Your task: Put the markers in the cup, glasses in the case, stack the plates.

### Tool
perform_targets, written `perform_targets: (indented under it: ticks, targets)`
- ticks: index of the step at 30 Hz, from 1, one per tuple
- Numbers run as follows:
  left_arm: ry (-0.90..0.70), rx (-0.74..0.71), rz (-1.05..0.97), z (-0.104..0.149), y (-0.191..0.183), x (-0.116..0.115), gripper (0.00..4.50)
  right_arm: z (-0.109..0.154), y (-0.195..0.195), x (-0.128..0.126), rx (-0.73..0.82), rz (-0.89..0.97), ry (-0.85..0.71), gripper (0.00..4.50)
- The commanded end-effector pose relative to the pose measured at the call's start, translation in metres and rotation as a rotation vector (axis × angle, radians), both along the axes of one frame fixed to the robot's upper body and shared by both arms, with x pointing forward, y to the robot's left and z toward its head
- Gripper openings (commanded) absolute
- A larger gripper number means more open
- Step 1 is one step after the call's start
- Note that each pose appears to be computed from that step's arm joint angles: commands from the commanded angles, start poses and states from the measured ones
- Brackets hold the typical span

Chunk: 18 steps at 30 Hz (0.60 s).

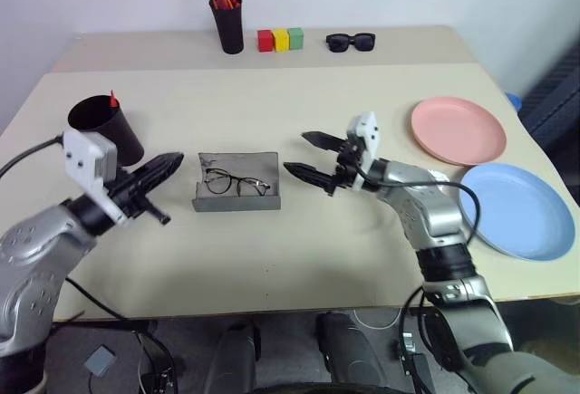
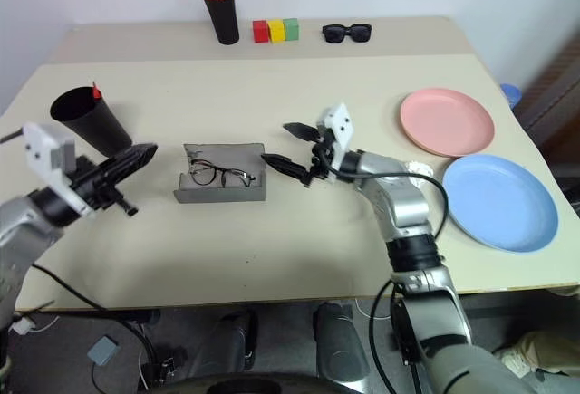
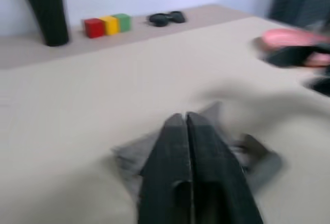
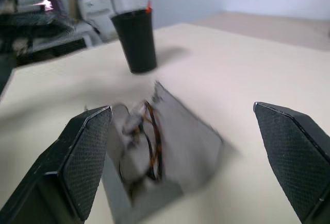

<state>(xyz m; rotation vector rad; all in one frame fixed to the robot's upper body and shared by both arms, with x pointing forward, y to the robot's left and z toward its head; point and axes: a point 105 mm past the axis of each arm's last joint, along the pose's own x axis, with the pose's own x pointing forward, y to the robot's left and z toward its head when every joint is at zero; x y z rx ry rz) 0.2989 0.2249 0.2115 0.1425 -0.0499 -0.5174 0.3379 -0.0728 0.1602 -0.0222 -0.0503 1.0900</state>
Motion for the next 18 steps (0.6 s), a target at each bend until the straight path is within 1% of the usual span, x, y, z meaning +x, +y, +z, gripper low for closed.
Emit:
perform_targets:
  ticks: [1,3,4,7,11,16,18]
  targets:
    - [0.013,0.123,0.047,0.005,0.0,0.027,0.02,0.009,-0.002,-0.014,-0.024,-0.019,-0.058,4.5]
    - [0.017,0.176,0.016,0.013,-0.006,0.043,0.02,0.004,-0.007,-0.018,-0.029,-0.055,-0.045,4.5]
    - [0.037,0.207,0.006,0.013,-0.008,0.048,0.02,0.003,-0.008,-0.02,-0.031,-0.065,-0.041,4.5]
    - [0.111,0.351,-0.001,0.006,-0.009,0.07,0.02,-0.001,-0.008,-0.024,-0.034,-0.089,-0.031,4.5]
    - [0.157,0.468,-0.057,0.002,-0.018,0.096,0.02,-0.005,-0.007,-0.031,-0.037,-0.107,-0.024,4.5]
    - [0.206,0.573,-0.087,-0.009,-0.02,0.115,0.02,-0.01,-0.01,-0.037,-0.054,-0.126,-0.023,4.5]
    - [0.228,0.593,-0.121,-0.015,-0.024,0.122,0.02,-0.016,-0.013,-0.042,-0.081,-0.13,-0.021,4.5]
